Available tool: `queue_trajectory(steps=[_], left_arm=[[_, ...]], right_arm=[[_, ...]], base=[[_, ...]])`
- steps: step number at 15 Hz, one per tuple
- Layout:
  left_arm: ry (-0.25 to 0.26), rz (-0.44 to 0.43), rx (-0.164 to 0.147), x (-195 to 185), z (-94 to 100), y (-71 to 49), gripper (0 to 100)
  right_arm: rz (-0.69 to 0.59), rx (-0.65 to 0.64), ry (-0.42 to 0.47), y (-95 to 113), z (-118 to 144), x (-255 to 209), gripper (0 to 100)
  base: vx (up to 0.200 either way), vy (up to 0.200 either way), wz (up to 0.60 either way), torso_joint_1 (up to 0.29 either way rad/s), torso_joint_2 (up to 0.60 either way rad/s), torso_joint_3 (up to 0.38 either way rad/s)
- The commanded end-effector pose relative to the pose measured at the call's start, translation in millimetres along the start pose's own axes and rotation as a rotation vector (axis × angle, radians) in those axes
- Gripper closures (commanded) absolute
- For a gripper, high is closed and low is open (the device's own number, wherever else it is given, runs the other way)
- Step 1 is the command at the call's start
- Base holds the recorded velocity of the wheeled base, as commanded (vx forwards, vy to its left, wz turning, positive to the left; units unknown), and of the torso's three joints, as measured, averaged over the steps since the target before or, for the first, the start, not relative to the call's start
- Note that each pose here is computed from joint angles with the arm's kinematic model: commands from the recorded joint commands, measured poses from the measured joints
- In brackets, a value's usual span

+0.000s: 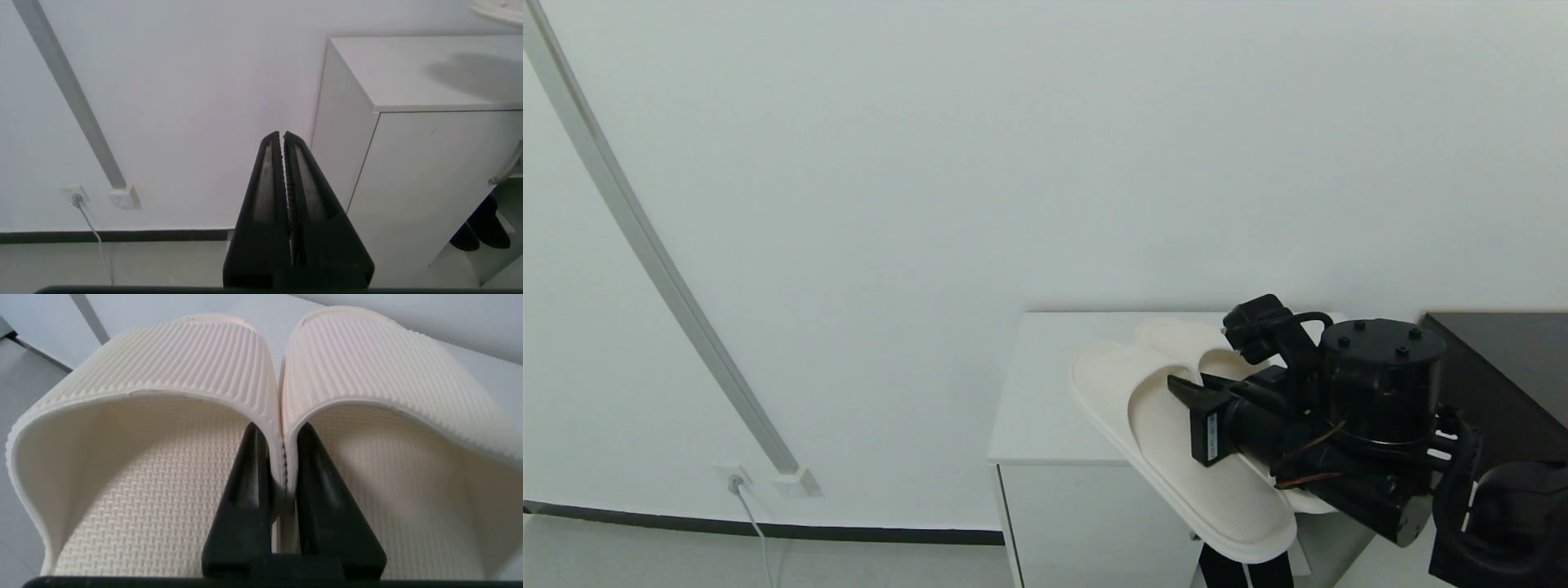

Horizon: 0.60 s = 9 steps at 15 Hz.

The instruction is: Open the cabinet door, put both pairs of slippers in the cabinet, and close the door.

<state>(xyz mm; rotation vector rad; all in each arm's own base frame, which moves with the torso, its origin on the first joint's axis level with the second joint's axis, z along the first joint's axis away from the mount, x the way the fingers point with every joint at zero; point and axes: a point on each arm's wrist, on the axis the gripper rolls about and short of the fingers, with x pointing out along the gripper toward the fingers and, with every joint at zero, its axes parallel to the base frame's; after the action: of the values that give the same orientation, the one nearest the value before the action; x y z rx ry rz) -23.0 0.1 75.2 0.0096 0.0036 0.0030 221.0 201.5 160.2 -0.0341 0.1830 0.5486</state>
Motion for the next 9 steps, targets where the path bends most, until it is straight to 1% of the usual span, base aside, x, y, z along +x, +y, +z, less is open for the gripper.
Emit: queue_trajectory(steps=[1,4,9], left_arm=[[0.001,0.0,0.0,0.1,0.1,0.0,100],[0.003,0.0,0.0,0.2,-0.3,0.0,100],[0.001,0.0,0.001,0.1,0.1,0.0,100]], right_arm=[[0.001,-0.002,0.005,0.6,-1.6,0.3,100],[0.002,-0.004,0.014,1.3,-4.0,2.1,100],[0.01,-0.008,0.017,3.8,-5.0,1.3,100]], base=[[0.0,0.0,0.0,0.0,0.0,0.0],[0.0,0.0,0.0,0.0,0.0,0.0],[-0.2,0.0,0.0,0.005,0.01,0.003]])
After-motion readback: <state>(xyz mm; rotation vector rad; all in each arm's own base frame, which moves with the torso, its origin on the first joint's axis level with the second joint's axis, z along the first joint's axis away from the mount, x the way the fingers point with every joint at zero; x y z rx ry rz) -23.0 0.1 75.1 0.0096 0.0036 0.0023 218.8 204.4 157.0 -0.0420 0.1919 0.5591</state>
